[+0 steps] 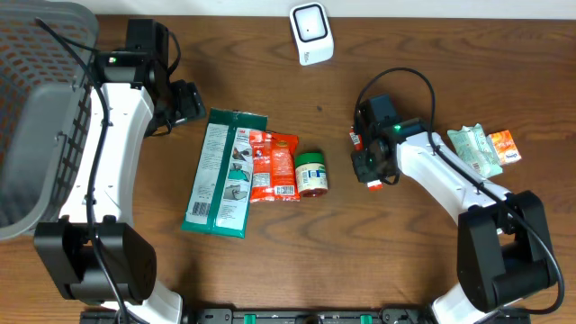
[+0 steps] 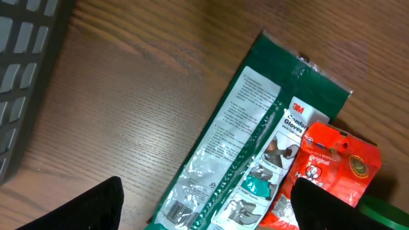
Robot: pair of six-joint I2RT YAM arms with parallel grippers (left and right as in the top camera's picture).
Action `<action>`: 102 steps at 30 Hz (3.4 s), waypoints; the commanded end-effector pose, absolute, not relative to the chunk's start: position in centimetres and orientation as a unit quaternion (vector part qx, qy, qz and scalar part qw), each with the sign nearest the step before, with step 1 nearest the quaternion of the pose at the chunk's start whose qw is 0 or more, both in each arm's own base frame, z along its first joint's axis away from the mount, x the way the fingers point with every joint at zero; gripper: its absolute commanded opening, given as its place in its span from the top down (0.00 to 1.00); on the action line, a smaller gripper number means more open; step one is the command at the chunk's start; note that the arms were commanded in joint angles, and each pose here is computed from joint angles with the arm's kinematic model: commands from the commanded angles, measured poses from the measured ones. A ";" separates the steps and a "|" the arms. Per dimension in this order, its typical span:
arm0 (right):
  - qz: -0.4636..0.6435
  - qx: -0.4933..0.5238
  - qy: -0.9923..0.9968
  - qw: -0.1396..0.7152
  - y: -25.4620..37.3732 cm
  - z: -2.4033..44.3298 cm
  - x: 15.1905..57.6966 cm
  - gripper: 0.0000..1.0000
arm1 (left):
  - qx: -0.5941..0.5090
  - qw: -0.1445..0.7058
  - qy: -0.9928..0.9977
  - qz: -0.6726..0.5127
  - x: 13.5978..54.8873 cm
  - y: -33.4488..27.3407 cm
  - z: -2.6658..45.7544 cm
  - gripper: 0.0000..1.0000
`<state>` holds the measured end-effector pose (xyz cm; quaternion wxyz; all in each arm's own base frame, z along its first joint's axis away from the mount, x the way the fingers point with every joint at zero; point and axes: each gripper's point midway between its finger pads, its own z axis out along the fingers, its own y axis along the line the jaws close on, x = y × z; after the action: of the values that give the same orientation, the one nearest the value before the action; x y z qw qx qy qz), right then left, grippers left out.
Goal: Scan the item barcode
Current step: 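Lower the right gripper around the red Nescafe stick beside the jar, then close the right gripper on the Nescafe stick and lift it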
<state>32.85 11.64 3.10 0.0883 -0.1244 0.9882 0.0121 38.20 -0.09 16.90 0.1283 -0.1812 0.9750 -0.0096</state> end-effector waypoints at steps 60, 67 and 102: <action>-0.075 -0.151 0.978 0.126 9.8 -1.2 32.2 0.78 | -0.177 0.138 0.974 -0.006 38.3 0.1 17.6 0.16; -0.076 -0.152 0.978 0.119 9.6 -1.7 31.6 0.80 | -0.177 0.138 0.974 -0.006 38.3 0.1 17.6 0.16; 0.214 -0.096 0.965 0.115 12.1 3.7 32.3 0.99 | -0.177 0.138 0.974 -0.006 38.3 0.1 17.6 0.16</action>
<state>31.74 11.73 2.29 0.1011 -0.0968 0.9769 0.1615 38.20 -0.09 16.90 0.1283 -0.1812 0.9750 -0.0096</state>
